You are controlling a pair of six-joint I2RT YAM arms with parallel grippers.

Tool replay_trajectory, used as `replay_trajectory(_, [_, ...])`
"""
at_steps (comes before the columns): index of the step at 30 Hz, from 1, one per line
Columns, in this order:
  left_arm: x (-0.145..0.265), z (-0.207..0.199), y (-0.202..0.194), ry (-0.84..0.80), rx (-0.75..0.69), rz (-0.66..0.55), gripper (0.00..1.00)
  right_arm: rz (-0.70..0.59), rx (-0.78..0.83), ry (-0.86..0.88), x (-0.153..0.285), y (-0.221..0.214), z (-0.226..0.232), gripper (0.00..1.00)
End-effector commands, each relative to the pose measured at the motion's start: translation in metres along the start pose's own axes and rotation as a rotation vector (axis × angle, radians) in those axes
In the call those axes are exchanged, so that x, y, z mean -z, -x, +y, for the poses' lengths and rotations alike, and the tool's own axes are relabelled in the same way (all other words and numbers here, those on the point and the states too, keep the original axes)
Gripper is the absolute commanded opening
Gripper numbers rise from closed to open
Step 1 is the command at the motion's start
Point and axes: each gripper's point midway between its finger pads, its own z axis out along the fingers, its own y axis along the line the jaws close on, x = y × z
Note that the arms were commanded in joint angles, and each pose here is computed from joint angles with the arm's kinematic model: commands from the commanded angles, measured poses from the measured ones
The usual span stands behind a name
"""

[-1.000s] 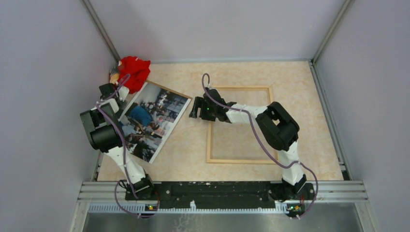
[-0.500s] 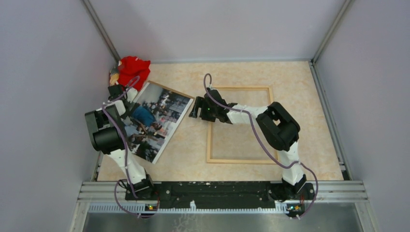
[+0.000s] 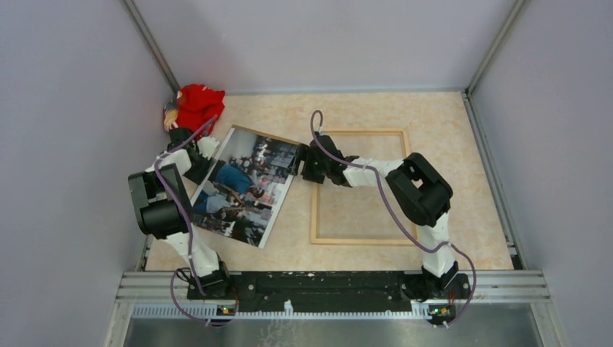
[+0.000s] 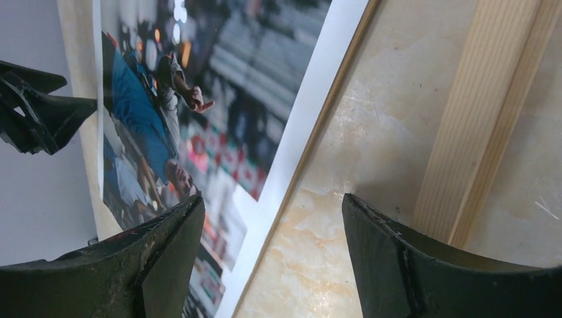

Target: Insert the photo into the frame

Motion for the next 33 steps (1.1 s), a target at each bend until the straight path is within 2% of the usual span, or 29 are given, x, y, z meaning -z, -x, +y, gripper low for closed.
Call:
replay_trajectory(1, [0.004,-0.075,-0.039,-0.272,0.083,0.136,0.65,0.040,-0.038,-0.094,0.003,-0.012,-0.033,0.76])
replay_trajectory(4, [0.008,-0.069,-0.029,-0.246,0.092,0.099,0.66,0.047,-0.058,-0.075,-0.001,-0.013,-0.030,0.76])
replay_trajectory(11, [-0.008,-0.089,-0.036,-0.236,0.067,0.122,0.64,0.051,-0.084,-0.064,-0.010,-0.011,-0.025,0.74])
replay_trajectory(33, [-0.016,-0.101,-0.052,-0.205,0.006,0.166,0.63,0.024,0.060,-0.055,-0.019,-0.004,0.020,0.71])
